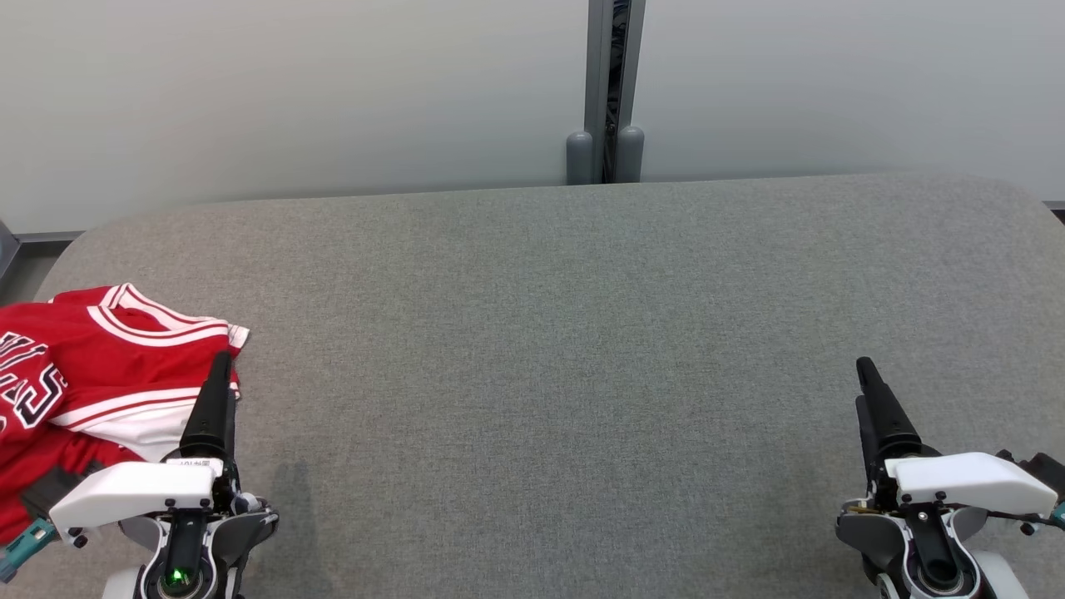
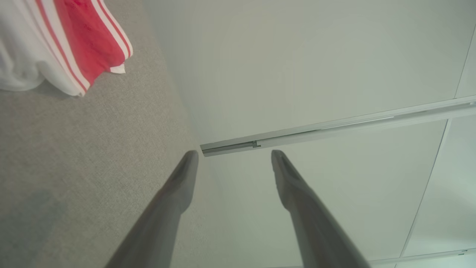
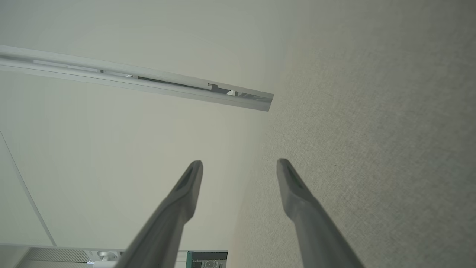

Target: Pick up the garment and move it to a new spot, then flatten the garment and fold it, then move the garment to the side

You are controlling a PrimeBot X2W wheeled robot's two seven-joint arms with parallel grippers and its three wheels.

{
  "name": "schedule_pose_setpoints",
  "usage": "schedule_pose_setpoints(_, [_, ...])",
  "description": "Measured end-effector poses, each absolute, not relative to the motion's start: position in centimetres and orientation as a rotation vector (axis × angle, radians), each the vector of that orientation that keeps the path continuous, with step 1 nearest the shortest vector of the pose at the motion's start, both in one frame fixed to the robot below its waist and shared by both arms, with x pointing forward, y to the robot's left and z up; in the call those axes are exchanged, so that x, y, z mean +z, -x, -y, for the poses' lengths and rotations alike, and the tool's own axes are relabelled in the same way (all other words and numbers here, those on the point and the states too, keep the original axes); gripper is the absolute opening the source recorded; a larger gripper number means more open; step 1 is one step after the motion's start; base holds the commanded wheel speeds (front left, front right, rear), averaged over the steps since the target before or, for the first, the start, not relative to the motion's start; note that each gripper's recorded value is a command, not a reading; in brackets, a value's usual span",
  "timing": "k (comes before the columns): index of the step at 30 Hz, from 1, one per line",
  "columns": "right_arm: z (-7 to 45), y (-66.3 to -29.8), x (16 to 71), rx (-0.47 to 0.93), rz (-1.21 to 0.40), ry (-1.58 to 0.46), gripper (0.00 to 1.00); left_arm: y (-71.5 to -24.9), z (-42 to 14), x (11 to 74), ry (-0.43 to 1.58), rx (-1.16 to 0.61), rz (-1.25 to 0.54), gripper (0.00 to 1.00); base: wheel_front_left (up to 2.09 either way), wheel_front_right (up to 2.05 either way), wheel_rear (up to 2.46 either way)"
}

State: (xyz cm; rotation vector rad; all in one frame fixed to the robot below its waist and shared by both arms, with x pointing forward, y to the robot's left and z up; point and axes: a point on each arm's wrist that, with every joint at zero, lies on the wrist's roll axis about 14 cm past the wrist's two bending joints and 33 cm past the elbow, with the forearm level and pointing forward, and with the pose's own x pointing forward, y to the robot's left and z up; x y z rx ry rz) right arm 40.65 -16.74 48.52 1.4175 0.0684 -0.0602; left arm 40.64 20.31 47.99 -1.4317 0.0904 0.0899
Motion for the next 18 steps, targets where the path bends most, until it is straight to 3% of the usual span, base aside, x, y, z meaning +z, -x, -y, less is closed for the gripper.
schedule_pose_setpoints(18, [15.2,-40.5,51.4,0.062,0.002,-1.016,1.0,-40.6,-18.6,50.7,1.0,0.012,-0.049,1.0,0.0,0.0,0.0])
